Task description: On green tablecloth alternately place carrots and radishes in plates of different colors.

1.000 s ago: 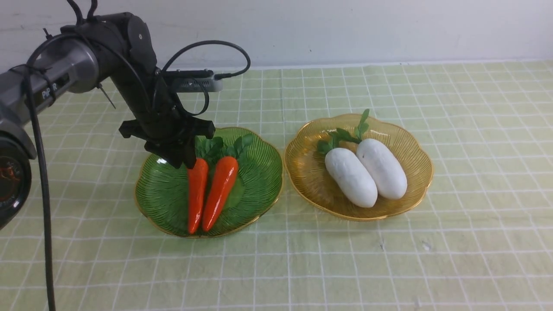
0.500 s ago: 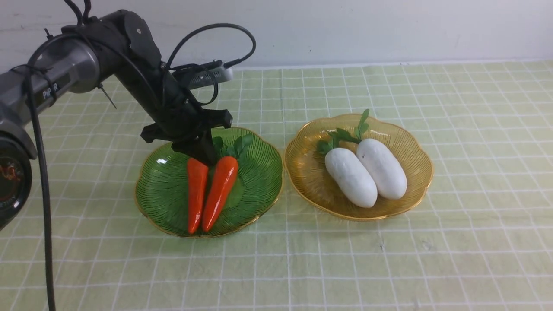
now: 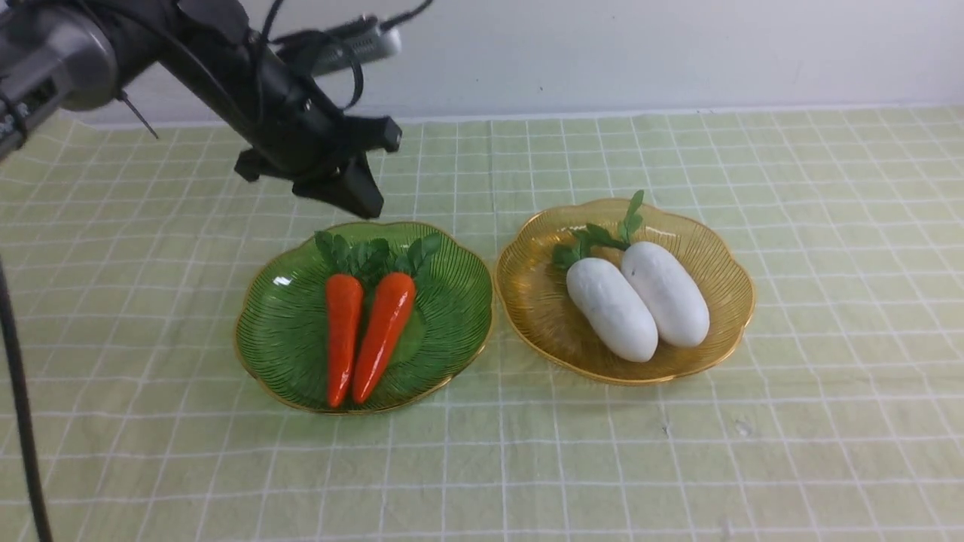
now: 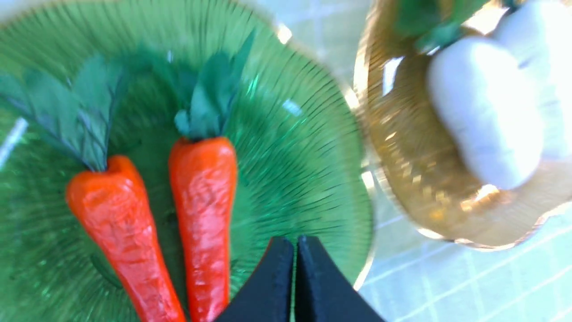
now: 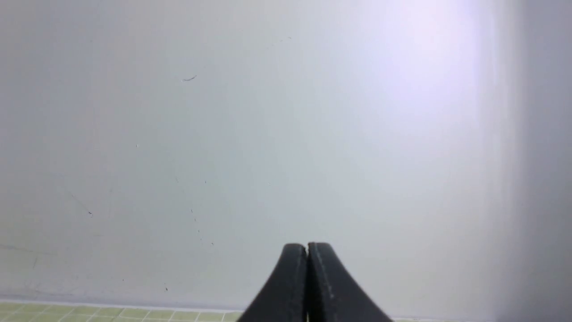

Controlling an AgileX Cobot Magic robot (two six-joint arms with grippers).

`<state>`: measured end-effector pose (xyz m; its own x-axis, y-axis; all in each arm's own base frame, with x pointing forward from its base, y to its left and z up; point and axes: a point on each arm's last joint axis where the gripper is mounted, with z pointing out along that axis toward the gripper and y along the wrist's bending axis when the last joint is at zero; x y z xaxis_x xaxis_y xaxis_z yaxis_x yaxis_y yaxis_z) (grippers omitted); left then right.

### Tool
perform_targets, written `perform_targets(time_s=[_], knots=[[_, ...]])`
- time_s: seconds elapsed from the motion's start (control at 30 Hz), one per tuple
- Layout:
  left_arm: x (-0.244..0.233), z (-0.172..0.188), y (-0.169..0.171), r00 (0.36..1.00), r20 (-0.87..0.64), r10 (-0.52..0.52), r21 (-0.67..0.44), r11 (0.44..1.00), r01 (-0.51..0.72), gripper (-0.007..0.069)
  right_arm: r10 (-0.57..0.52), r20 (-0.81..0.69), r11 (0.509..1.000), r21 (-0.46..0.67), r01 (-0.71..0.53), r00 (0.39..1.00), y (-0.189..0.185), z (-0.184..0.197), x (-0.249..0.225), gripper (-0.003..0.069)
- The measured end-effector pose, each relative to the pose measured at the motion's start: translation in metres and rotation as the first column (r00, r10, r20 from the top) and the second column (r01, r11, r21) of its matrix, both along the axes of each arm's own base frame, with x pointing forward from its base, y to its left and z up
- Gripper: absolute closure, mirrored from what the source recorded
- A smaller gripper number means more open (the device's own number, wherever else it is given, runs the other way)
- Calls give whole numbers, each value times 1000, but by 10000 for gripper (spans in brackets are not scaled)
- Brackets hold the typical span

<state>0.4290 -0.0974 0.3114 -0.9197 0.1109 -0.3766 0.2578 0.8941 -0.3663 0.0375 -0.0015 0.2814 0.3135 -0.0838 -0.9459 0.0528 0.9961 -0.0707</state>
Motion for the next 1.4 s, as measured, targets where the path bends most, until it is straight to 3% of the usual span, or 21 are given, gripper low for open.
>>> perform_targets(time_s=[0.3,0.6,0.7,0.93,1.4], knots=[[-34,70,4,987,163,-6,-26,1000,10,633,0,-3,1000,1,0,1000,0,-1,0,673],[-36,73,5,985,169,-27,-17,999,30,633,-7,-135,1000,-23,4,991,0,-45,13,673],[-37,73,5,985,168,-28,-16,999,31,633,-14,-269,997,-76,-6,963,1,-75,19,673],[-38,74,5,985,172,-28,-17,999,31,633,-4,-477,994,-99,-49,879,3,-99,18,673],[-120,121,27,959,282,-33,96,995,6,633,-2,-501,993,-100,-55,866,3,-101,18,673]])
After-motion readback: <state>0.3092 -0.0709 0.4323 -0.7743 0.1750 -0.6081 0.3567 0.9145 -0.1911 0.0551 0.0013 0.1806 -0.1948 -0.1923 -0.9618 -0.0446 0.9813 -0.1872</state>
